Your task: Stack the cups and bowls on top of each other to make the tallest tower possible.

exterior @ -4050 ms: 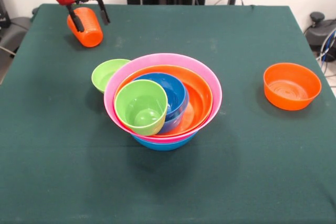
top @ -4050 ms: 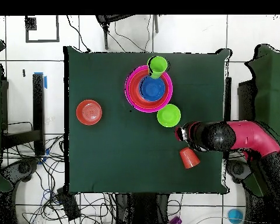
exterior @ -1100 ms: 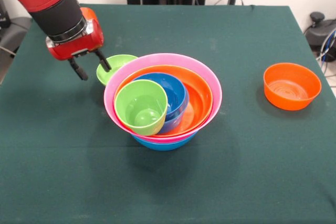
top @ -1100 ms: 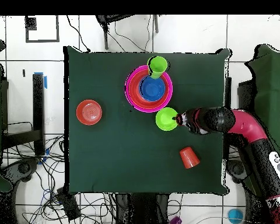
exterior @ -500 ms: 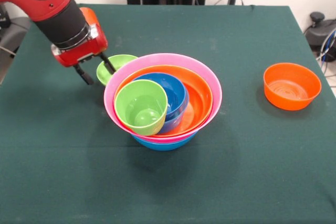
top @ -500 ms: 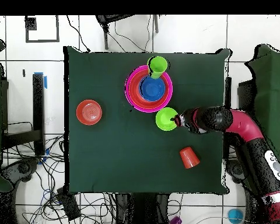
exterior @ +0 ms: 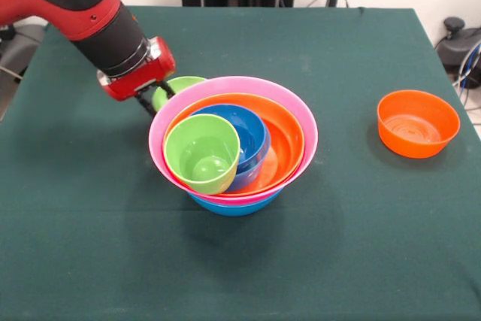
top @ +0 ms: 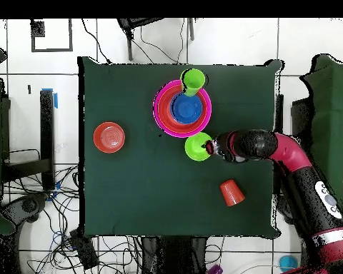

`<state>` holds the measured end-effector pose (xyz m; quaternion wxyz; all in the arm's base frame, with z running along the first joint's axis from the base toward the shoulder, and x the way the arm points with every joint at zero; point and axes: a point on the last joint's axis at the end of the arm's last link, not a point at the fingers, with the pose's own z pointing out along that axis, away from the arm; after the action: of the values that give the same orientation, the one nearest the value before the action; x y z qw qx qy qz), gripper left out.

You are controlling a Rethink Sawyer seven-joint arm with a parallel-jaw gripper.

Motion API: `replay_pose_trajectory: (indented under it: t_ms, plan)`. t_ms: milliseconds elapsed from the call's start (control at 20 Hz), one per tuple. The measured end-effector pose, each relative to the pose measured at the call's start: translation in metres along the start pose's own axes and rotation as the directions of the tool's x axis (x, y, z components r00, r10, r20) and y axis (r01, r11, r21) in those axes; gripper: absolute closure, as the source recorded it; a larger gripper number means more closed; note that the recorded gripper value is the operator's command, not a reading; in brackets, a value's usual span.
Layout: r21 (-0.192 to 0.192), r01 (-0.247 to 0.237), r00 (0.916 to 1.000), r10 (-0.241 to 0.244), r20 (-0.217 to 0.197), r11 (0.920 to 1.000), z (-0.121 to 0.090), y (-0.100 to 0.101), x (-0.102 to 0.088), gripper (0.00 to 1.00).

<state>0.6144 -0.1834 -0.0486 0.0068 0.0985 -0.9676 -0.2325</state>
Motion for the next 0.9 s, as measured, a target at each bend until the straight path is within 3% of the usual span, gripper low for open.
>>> replay_pose_trajectory:
  t_ms: [900]
  plan:
    - [-0.013, -0.007, 1.0, 0.007, 0.004, 0.9999, -0.0012, 0.0021, -0.0017, 1.0]
